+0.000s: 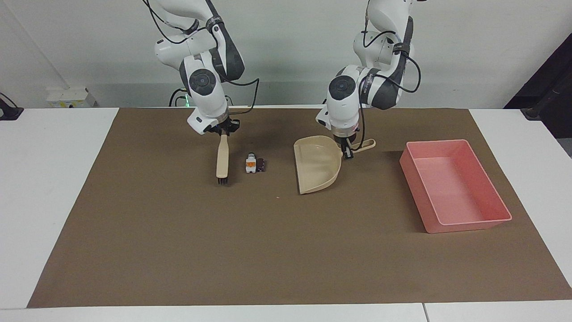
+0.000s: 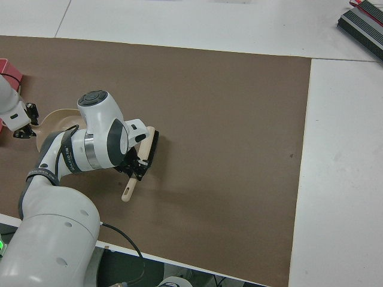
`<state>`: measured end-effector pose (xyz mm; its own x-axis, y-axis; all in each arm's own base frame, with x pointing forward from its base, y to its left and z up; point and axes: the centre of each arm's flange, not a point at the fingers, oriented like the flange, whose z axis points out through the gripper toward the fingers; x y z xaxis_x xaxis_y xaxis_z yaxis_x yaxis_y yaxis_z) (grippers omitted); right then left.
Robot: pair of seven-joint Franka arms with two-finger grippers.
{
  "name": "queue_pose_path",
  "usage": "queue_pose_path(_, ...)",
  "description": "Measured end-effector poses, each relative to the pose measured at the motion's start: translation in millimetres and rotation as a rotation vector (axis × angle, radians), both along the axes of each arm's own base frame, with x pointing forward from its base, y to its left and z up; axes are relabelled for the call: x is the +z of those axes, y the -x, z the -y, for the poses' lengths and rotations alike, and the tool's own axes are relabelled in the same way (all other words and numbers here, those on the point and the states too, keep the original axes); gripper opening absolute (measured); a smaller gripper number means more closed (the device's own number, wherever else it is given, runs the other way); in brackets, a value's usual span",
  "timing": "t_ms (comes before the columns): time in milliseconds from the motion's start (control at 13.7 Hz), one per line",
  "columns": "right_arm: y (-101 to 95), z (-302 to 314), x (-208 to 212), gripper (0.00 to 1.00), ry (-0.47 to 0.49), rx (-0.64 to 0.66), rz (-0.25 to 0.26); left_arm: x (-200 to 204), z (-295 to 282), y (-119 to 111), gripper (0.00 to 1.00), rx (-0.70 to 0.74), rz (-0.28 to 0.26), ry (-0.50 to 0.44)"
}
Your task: Clean e-waste and dump in bin
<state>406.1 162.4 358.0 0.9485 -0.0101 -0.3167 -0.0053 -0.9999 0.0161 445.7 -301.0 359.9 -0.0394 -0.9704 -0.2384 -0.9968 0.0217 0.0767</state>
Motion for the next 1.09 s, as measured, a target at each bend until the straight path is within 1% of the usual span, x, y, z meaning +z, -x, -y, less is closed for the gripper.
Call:
queue_pose_path(219,9.3,-15,-1,0.26,-0.019,-0.023,-0.014,-5,18,-5,0.33,-0.015,0.004,-0.002)
queue_pose_path(365,15.3,-32,1,0.26,-0.014,-0.020,0.001,-5,25,-5,0.33,-0.024,0.005,-0.002)
queue_pose_path(510,18.3,-41,1,0.26,-0.014,-0.010,0.010,-5,32,0,0.33,-0.024,0.008,-0.005)
queue_pose_path(802,18.3,-40,-1,0.26,-0.016,-0.013,0.015,-7,48,15,0.33,-0.045,0.002,-0.016)
queue_pose_path(1094,21.4,-37,-7,0.26,-0.011,-0.015,0.005,-9,50,17,0.33,-0.049,-0.001,-0.020)
